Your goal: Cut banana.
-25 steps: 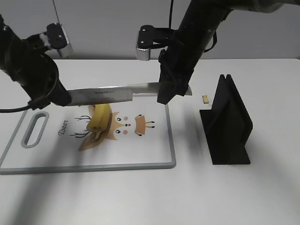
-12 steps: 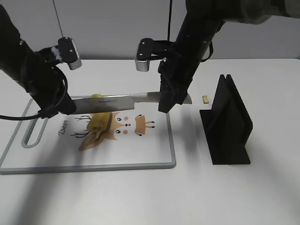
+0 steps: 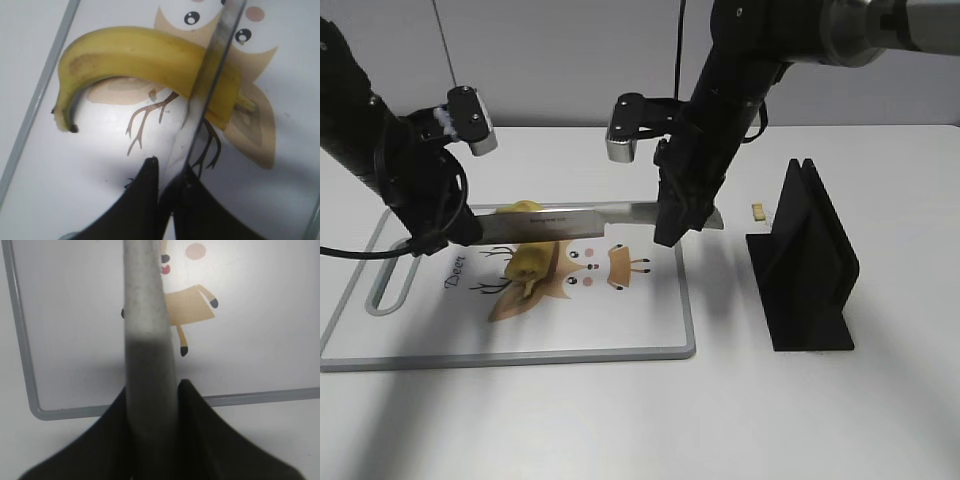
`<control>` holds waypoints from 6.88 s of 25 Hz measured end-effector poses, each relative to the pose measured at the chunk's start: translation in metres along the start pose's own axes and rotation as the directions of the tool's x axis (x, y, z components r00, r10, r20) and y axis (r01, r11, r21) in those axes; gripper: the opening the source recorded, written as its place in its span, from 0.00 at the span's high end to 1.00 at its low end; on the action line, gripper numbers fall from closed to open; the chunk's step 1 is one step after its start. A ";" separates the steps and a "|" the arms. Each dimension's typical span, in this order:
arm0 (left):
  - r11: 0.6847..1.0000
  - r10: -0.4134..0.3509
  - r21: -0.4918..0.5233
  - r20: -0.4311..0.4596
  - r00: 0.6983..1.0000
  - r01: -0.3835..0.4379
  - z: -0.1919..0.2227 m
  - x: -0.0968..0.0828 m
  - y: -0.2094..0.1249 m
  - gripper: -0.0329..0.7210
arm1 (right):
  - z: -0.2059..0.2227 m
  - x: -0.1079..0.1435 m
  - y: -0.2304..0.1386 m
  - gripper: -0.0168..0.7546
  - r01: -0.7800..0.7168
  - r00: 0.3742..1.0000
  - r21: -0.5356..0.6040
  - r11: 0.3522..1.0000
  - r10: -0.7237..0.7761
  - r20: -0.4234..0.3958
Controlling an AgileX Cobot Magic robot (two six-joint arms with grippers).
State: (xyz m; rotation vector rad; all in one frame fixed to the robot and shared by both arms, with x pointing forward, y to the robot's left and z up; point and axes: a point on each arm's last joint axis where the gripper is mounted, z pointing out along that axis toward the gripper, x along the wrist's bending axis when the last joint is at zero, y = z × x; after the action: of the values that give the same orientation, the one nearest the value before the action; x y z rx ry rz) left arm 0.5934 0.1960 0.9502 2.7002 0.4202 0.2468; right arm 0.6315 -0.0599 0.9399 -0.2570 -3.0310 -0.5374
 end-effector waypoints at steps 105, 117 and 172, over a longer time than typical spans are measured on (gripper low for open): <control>0.979 -0.091 -0.200 -0.305 0.948 0.030 -0.151 -0.047 0.018 0.14 | -0.123 0.044 0.024 0.76 0.140 0.986 -0.106 0.984 -0.129 0.104; 0.785 -0.594 -0.043 -0.336 0.731 0.618 -0.182 -0.066 -0.023 0.19 | -0.162 0.058 0.022 0.76 -0.207 0.960 -0.163 0.965 0.233 0.158; 0.643 -0.751 -0.613 -0.387 0.535 0.460 -0.207 -0.292 -0.145 0.22 | -0.169 0.188 -0.120 0.76 -0.848 0.212 -0.465 0.253 0.967 0.139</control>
State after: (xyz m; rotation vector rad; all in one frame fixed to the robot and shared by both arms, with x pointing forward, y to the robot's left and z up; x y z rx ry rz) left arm 0.2343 0.3022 1.0462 1.7727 1.3260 0.8983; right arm 0.4290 -0.2004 1.0734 -2.2843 -2.2686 -0.8108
